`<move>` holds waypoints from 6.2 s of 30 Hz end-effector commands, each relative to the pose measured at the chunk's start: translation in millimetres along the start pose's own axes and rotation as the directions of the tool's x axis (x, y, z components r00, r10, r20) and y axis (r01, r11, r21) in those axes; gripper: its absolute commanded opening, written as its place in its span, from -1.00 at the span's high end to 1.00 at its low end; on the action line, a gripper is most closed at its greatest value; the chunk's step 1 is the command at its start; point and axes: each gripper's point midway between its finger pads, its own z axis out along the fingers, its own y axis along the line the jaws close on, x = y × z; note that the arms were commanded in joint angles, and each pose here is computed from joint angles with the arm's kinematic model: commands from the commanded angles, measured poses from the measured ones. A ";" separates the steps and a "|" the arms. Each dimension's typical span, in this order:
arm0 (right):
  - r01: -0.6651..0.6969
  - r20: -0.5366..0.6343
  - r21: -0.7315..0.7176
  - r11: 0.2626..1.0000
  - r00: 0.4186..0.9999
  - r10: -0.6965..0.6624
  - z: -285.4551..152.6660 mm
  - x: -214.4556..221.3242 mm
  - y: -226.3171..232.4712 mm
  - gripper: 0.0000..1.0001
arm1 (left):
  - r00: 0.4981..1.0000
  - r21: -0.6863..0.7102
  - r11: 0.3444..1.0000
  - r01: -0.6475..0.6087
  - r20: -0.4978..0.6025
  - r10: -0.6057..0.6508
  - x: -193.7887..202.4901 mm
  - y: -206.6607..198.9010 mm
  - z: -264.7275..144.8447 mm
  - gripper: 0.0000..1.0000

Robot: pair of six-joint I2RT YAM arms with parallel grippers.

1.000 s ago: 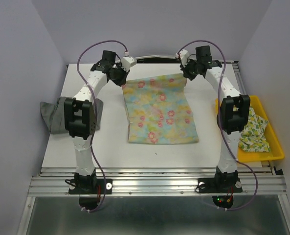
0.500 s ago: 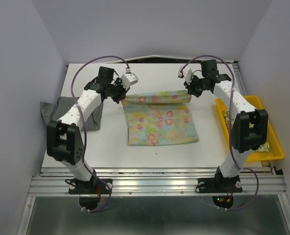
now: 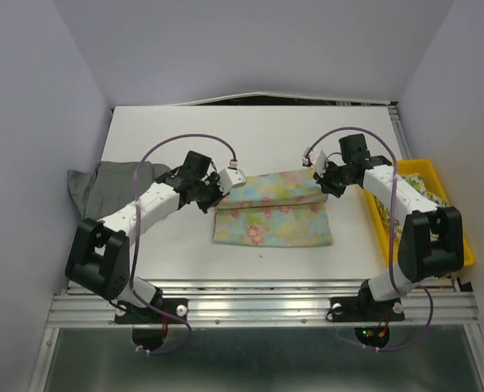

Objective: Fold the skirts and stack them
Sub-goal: Fold the skirt

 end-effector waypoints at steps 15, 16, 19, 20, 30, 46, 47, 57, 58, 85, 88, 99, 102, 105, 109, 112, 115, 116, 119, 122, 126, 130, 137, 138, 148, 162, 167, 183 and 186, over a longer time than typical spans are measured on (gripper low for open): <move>-0.084 -0.028 0.169 0.982 0.996 0.090 12.7 -5.9 -61.5 0.99 | 0.980 -0.115 0.978 0.176 -0.070 -0.184 1.0 49.6 23.3 1.00; -0.076 -0.009 0.191 0.979 0.997 0.079 4.1 -15.8 -69.4 0.99 | 0.981 -0.120 0.977 0.178 -0.059 -0.186 -4.0 54.7 18.8 1.00; -0.071 0.007 0.203 0.977 0.997 0.071 -12.0 -25.4 -71.5 0.99 | 0.989 -0.150 0.978 0.148 -0.006 -0.151 -28.2 66.1 -3.6 1.00; -0.065 0.021 0.208 0.976 0.998 0.062 -22.4 -30.3 -69.6 0.99 | 0.990 -0.148 0.979 0.139 -0.003 -0.141 -30.6 65.1 -9.7 1.00; -0.005 -0.012 0.159 0.987 1.000 0.007 -62.2 1.1 -7.7 0.99 | 1.000 -0.063 0.998 0.009 0.002 -0.009 -19.0 0.4 -43.2 1.00; -0.072 -0.171 -0.006 0.997 0.983 0.070 10.8 82.3 75.0 0.36 | 0.978 0.022 0.999 0.050 -0.202 -0.044 58.0 -63.4 27.6 0.42; -0.058 -0.157 -0.009 0.998 0.986 0.056 4.9 76.7 73.9 0.17 | 0.981 0.023 0.999 0.042 -0.191 -0.037 56.0 -63.9 23.7 0.19; -0.071 0.001 -0.039 0.997 0.997 0.071 -72.3 6.5 71.1 -0.20 | 0.998 0.062 0.996 -0.060 0.030 0.058 -2.0 -75.4 -56.5 -0.08; -0.091 0.009 -0.049 0.995 0.996 0.091 -72.6 1.3 70.3 -0.15 | 0.999 0.065 0.997 -0.051 0.019 0.050 -2.9 -73.9 -53.5 -0.08; -0.266 -0.417 -0.034 0.963 0.880 0.228 90.6 72.0 65.1 0.19 | 0.962 0.202 0.978 0.042 -0.273 0.015 77.1 -100.0 39.1 0.48; -0.251 -0.389 -0.013 0.968 0.893 0.227 114.6 51.0 37.0 0.18 | 0.966 0.215 0.977 -0.001 -0.251 0.056 71.0 -109.7 38.0 0.49; -0.150 -0.107 0.223 0.963 0.978 0.177 156.8 -91.9 -85.9 0.14 | 0.993 0.348 0.931 -0.113 0.058 0.099 -88.8 -156.2 52.6 0.35; -0.161 -0.031 0.263 0.951 0.984 0.175 131.9 -111.7 -94.3 0.08 | 0.984 0.314 0.940 -0.136 0.157 0.090 -137.6 -148.7 37.2 0.25; -0.217 0.027 0.140 0.966 0.976 0.215 109.1 -128.6 -68.0 0.02 | 0.977 0.202 0.969 -0.139 0.188 0.101 -151.2 -126.9 19.9 0.12; -0.298 0.031 -0.066 0.952 0.953 0.301 97.0 -137.8 -19.1 -0.02 | 0.983 0.115 0.988 -0.105 0.163 0.086 -128.4 -93.2 1.2 -0.02; -0.369 0.001 -0.213 0.905 0.926 0.378 97.3 -136.8 20.0 -0.05 | 0.990 0.065 0.995 -0.077 0.123 0.069 -99.7 -62.6 -13.7 -0.05; -0.430 -0.038 -0.332 0.840 0.896 0.443 98.6 -139.3 52.5 -0.06 | 0.997 0.006 1.000 -0.023 0.076 0.023 -69.1 -30.8 -19.8 -0.13; -0.440 -0.061 -0.364 0.821 0.891 0.450 100.5 -138.0 65.9 -0.06 | 0.997 -0.027 0.999 -0.035 0.064 0.037 -62.2 -20.3 -23.3 -0.16; -0.458 -0.131 -0.451 0.766 0.883 0.452 102.8 -132.8 100.9 -0.06 | 0.997 -0.104 0.992 -0.073 -0.017 0.071 -24.8 4.1 -19.8 -0.28; -0.462 -0.194 -0.462 0.757 0.886 0.422 105.6 -113.1 119.3 -0.06 | 0.995 -0.148 0.985 -0.093 -0.059 0.085 -3.9 21.7 -15.3 -0.31; -0.411 -0.291 -0.384 0.826 0.904 0.315 121.1 -60.3 125.9 -0.04 | 0.993 -0.135 0.986 -0.100 -0.077 0.090 10.0 21.1 -11.1 -0.31; -0.366 -0.351 -0.281 0.887 0.900 0.260 134.9 -15.2 102.5 -0.01 | 0.986 -0.147 0.975 -0.164 -0.002 0.166 5.1 12.4 -22.9 -0.33; -0.250 -0.274 -0.235 0.939 0.944 0.183 124.1 -21.8 59.6 -0.04 | 0.930 -0.279 0.896 -0.344 0.031 0.367 20.3 11.0 -34.5 -0.41; -0.242 -0.256 -0.227 0.943 0.949 0.182 121.3 -28.4 55.1 -0.04 | 0.923 -0.277 0.888 -0.366 0.013 0.385 29.4 7.3 -34.4 -0.42; -0.377 -0.087 -0.364 0.852 0.924 0.372 82.8 -119.6 55.5 -0.17 | 0.791 -0.443 0.718 -0.537 0.033 0.611 27.8 1.3 -22.3 -0.78; -0.547 -0.287 -0.334 0.768 0.835 0.470 159.0 -59.4 86.1 -0.10 | 0.701 -0.351 0.668 -0.656 0.046 0.712 20.2 -58.9 56.9 -0.93; -0.553 -0.333 -0.335 0.763 0.827 0.454 162.9 -41.0 97.0 -0.09 | 0.695 -0.325 0.663 -0.674 0.025 0.719 14.1 -67.4 76.1 -0.93; -0.534 -0.354 -0.345 0.772 0.836 0.419 161.2 -30.8 102.2 -0.07 | 0.696 -0.339 0.678 -0.652 0.087 0.713 -32.8 -81.8 86.3 -0.76; -0.532 -0.356 -0.345 0.773 0.836 0.417 160.5 -29.5 103.0 -0.07 | 0.710 -0.319 0.695 -0.644 0.087 0.699 -35.8 -82.4 86.1 -0.50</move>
